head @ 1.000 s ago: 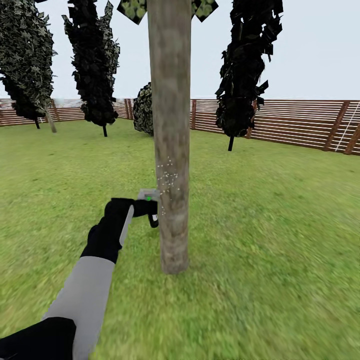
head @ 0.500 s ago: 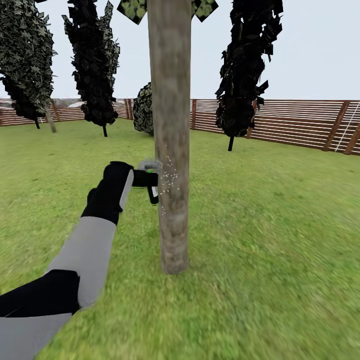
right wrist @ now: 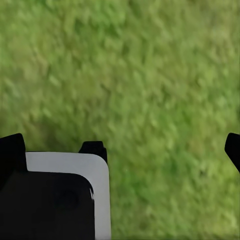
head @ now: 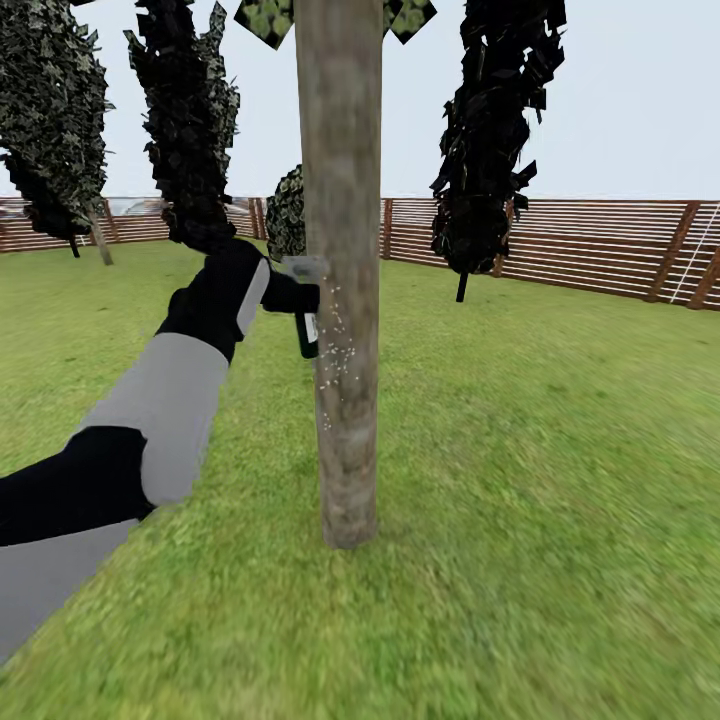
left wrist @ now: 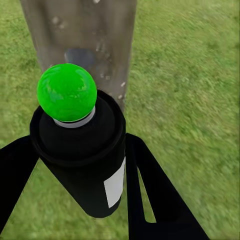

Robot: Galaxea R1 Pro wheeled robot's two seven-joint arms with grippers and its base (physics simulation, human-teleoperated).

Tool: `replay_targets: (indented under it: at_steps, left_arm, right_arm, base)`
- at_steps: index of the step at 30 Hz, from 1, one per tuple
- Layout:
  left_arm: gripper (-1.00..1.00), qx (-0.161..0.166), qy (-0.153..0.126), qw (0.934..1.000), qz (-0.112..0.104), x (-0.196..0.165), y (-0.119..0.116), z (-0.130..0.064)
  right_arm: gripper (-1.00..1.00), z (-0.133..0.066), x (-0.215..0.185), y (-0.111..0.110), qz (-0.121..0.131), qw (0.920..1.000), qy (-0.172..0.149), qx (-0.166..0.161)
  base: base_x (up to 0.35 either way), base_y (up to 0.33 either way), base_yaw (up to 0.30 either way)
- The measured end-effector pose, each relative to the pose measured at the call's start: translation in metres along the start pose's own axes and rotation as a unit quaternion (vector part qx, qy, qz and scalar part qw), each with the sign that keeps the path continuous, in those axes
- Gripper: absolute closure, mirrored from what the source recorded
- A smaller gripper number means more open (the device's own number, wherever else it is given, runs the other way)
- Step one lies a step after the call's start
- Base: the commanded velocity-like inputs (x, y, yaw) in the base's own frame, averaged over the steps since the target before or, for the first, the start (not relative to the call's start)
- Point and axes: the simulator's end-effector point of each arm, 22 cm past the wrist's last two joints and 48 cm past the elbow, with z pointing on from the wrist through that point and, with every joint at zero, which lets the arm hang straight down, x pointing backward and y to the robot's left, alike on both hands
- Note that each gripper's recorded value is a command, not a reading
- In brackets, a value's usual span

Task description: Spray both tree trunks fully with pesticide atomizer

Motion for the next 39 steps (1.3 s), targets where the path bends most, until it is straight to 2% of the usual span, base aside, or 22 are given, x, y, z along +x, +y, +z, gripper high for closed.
replay_targets:
  at_steps: [2,9,13,24,27,30,32,36,39]
  left_arm:
    - [1.00,-0.001,-0.020,0.9998,0.008,-0.037,-0.003,-0.019]
    - [1.00,-0.007,-0.032,0.9992,0.023,-0.090,-0.009,-0.049]
    - [1.00,-0.010,-0.060,0.9978,0.028,-0.130,-0.011,-0.079]
    - [1.00,-0.016,-0.085,0.9957,0.031,-0.170,-0.010,-0.114]
    - [1.00,-0.017,-0.090,0.9952,0.034,-0.180,-0.012,-0.123]
    - [1.00,-0.018,-0.091,0.9951,0.035,-0.183,-0.013,-0.126]
    - [1.00,-0.013,-0.092,0.9952,0.030,-0.184,-0.013,-0.126]
    - [1.00,0.019,-0.099,0.9949,-0.005,-0.186,-0.017,-0.128]
    - [1.00,0.026,-0.100,0.9946,-0.012,-0.186,-0.019,-0.128]
  right_arm:
    - [-1.00,0.000,0.000,0.000,0.000,1.0000,0.000,0.000]
    - [-1.00,0.000,0.000,0.000,0.000,1.0000,0.000,0.000]
    - [-1.00,0.000,0.000,0.000,0.000,1.0000,0.000,0.000]
    - [-1.00,0.000,0.001,0.002,0.000,1.0000,0.001,-0.001]
    - [-1.00,0.003,0.003,0.018,-0.002,0.9999,0.003,-0.013]
    - [-1.00,0.004,0.005,0.025,-0.009,0.9998,0.005,-0.018]
    - [-1.00,0.004,0.008,0.028,-0.012,0.9997,0.008,-0.021]
    - [-1.00,0.003,0.013,0.029,-0.014,0.9996,0.011,-0.022]
    - [-1.00,0.003,0.015,0.029,-0.015,0.9996,0.013,-0.022]
  base:
    - [0.000,0.000,0.000]
    - [0.000,0.000,0.000]
    - [0.000,0.000,0.000]
    - [0.000,0.000,0.000]
    - [0.000,0.000,0.000]
    - [0.000,0.000,0.000]
    - [0.000,0.000,0.000]
    - [0.000,0.000,0.000]
    - [0.000,0.000,0.000]
